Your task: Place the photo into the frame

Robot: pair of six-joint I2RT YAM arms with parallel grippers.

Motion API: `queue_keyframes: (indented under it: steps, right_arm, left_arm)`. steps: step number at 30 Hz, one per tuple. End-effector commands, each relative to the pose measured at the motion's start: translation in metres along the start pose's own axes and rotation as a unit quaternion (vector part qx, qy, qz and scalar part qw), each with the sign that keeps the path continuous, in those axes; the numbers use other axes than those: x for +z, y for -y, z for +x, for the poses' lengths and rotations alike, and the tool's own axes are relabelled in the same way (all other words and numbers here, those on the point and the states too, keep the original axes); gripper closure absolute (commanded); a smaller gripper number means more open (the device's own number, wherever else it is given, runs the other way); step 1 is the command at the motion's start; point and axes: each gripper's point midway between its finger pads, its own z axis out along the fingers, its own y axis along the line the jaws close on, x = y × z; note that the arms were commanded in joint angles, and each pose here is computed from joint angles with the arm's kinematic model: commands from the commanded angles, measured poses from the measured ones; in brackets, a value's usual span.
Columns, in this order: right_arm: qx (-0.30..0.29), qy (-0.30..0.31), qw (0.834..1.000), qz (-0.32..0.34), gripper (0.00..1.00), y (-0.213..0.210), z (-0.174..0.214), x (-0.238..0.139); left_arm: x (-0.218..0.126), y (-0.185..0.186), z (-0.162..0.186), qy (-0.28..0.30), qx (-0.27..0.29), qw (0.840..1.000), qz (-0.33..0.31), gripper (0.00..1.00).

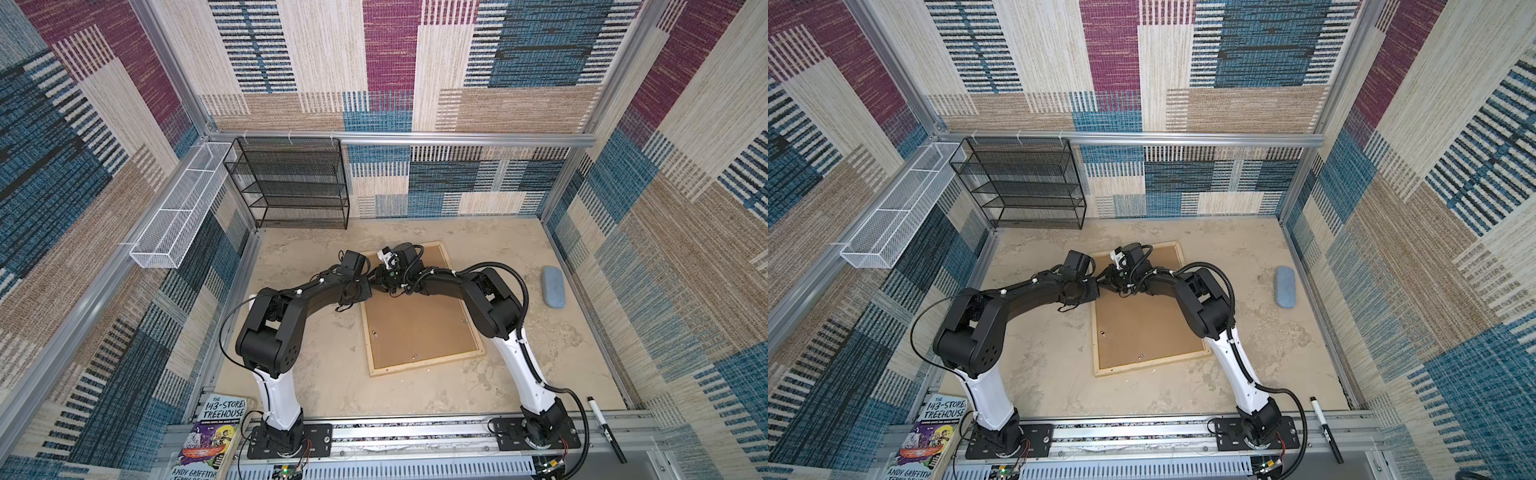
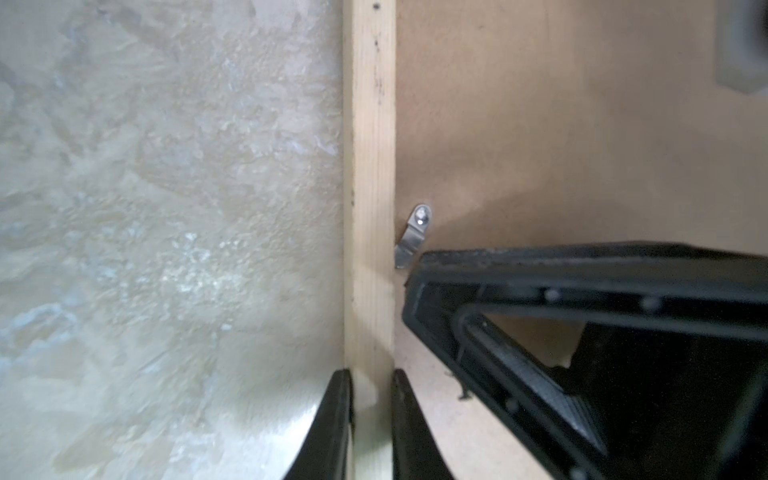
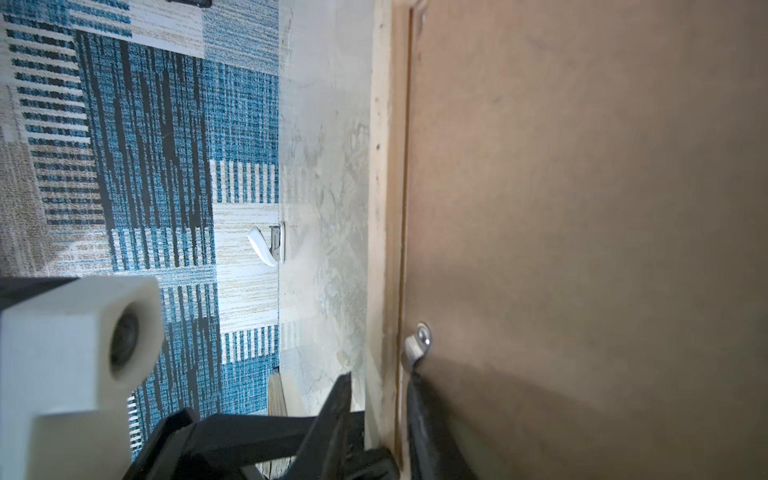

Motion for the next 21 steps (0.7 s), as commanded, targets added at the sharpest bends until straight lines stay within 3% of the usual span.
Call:
queue_keyframes:
  steps: [1,9,21]
  right_arm:
    - [0.047,0.002,0.999,0.022,0.73,0.016,0.005,0.002]
    - [0.095,0.081,0.991,0.042,0.73,0.027,-0.014,-0.006]
    - [0.140,0.110,0.983,0.035,0.74,0.024,-0.013,0.009]
  left_arm:
    - [0.002,0.013,0.012,-0.027,0.018,0.999,0.040,0.90]
    - [-0.002,0.024,0.015,-0.029,0.040,0.996,0.077,0.92]
    - [0.000,0.033,0.024,-0.038,0.044,0.993,0.104,0.94]
